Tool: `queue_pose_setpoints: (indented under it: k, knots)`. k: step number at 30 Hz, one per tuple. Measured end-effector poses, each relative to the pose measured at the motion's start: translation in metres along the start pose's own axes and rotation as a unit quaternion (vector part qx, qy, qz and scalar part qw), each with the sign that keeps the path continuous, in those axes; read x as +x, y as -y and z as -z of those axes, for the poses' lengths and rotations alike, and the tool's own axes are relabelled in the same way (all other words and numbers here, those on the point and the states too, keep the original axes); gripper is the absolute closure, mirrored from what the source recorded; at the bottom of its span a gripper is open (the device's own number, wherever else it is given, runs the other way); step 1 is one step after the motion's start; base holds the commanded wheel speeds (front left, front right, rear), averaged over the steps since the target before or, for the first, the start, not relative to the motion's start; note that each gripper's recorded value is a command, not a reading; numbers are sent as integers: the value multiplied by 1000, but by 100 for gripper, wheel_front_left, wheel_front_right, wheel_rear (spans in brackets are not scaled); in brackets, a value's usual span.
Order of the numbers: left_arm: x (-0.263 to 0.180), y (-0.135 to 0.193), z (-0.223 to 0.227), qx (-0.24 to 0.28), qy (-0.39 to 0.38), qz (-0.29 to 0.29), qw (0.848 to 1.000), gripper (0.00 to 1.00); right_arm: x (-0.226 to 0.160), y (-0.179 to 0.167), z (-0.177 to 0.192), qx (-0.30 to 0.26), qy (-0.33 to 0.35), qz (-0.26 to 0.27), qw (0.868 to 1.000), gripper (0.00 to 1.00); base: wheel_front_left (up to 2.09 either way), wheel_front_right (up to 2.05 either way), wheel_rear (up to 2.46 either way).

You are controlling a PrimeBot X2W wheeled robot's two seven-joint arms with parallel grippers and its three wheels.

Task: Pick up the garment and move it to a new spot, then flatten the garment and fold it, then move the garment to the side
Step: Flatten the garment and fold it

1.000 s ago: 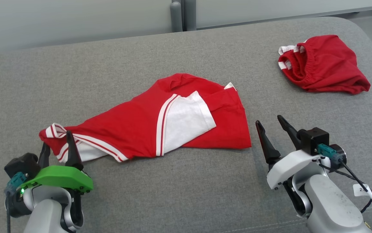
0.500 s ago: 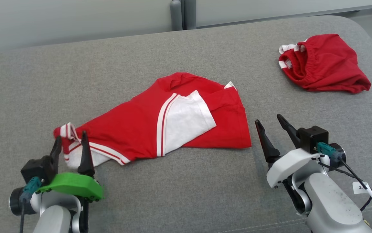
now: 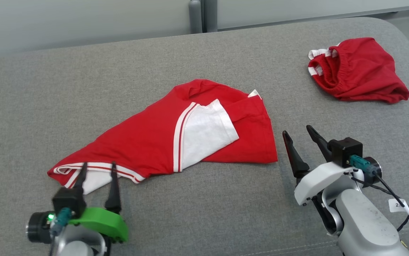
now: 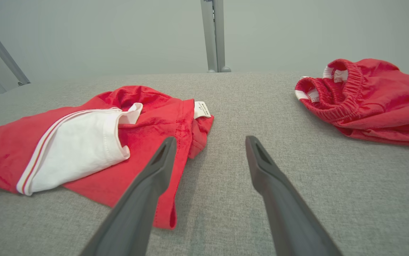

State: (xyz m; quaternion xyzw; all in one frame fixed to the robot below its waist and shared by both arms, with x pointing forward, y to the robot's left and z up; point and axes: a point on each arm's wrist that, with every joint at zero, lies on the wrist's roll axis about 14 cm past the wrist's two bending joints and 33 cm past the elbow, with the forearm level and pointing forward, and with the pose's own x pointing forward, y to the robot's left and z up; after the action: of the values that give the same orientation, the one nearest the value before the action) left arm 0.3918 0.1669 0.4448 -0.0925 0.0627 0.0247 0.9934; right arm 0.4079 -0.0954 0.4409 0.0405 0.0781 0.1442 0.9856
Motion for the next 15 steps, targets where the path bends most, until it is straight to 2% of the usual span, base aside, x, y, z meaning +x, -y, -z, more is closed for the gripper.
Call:
queue_pose_setpoints:
  k: [3,8,12,15]
  knots:
    - [-10,46,14,23,-17,88,996,0,0,-1,0,0,0,-2,1000,0,0,0,0]
    - [-30,103,31,52,-36,202,977,0,1,-4,-2,4,2,-5,1000,0,0,0,0]
    - [-32,117,42,88,-47,235,967,0,0,1,-3,4,4,3,1000,0,0,0,0]
    - [-25,109,50,123,-58,233,963,0,-3,6,-2,5,2,11,1000,0,0,0,0]
